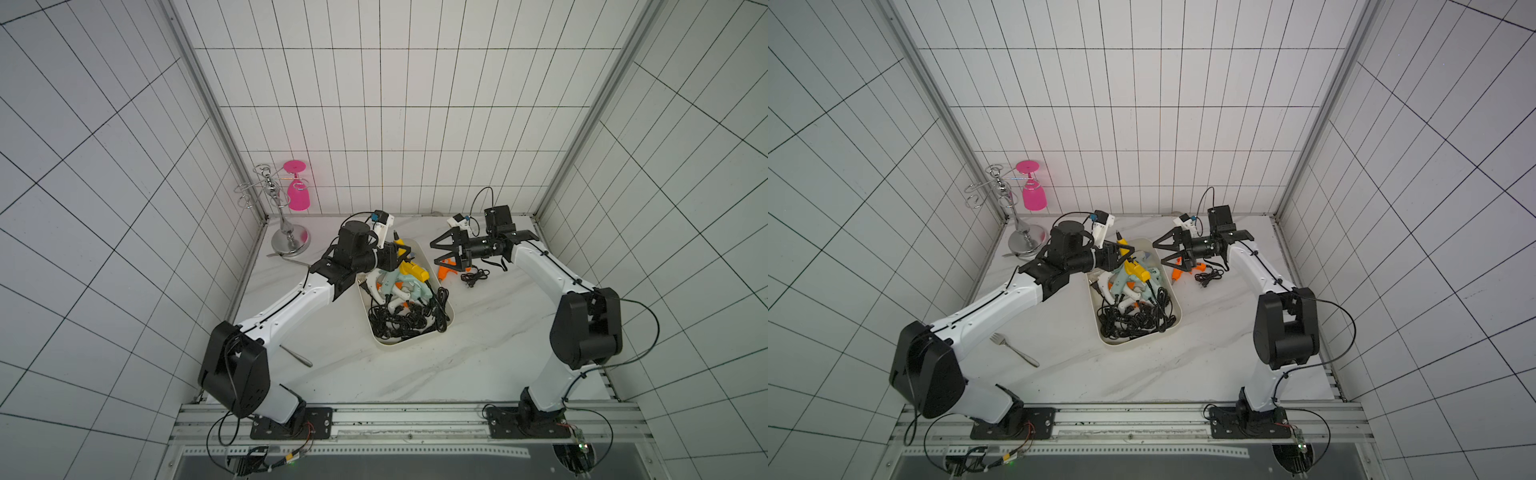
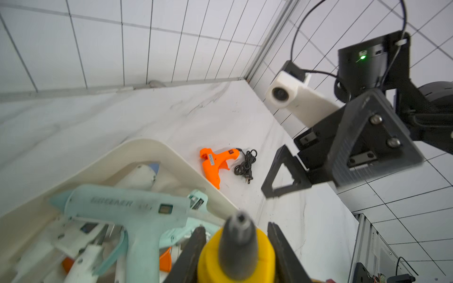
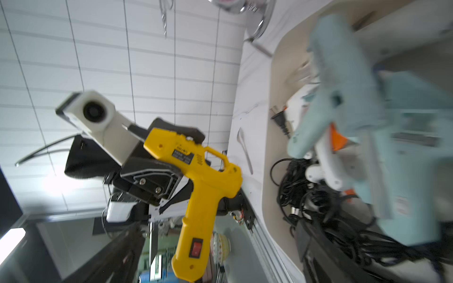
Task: Put the hot melt glue gun into the storage box
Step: Place the hot melt adhesive gun in the storage box.
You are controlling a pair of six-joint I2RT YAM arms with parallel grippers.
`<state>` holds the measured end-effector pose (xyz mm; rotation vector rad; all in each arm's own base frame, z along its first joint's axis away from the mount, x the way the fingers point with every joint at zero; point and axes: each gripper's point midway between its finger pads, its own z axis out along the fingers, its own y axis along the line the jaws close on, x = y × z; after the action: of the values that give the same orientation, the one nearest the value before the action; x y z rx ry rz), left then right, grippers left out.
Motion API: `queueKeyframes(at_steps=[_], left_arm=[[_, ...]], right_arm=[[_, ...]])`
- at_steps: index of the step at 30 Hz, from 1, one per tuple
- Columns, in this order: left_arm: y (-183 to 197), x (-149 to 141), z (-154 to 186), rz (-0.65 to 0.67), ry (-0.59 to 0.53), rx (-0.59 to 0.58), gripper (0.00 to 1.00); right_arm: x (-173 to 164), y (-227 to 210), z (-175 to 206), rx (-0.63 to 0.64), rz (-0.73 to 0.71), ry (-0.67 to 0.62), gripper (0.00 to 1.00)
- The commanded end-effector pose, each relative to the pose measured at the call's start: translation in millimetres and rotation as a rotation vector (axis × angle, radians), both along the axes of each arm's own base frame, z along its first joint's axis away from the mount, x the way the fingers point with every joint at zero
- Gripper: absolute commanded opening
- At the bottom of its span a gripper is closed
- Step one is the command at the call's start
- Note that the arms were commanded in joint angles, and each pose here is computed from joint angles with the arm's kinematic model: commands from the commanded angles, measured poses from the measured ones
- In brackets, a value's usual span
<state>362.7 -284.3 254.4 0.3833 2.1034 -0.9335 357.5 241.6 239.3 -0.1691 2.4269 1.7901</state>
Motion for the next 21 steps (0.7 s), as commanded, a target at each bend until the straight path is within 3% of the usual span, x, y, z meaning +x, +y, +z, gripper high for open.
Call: queueKeyframes(at_steps=[1, 4, 9, 16, 21], left_arm=[[29.5, -17.5, -38.7, 0.166, 0.219, 0.077, 0.14], [41.6, -29.0, -77.1, 0.245, 0.39, 0.12, 0.14], [49.2, -35.1, -125.5, 0.353, 0.603, 0.181, 0.07], [58.0, -39.7, -171.6, 0.496, 0.785, 0.224, 0.01], [80.7, -56.4, -185.5, 0.602, 0.85, 0.321, 0.0]], right_arm=[[31.3, -58.6, -12.3, -0.134, -0.253, -0.048, 0.99], [43.2, -96.7, -28.4, -0.258, -0.386, -0.082, 0.99], [48.8, -131.0, -46.2, -0.5, -0.486, -0.194, 0.99], [40.0, -132.1, -76.3, -0.531, -0.464, -0.134, 0.99], [35.0, -132.2, -79.7, -0.545, -0.451, -0.159, 0.99]])
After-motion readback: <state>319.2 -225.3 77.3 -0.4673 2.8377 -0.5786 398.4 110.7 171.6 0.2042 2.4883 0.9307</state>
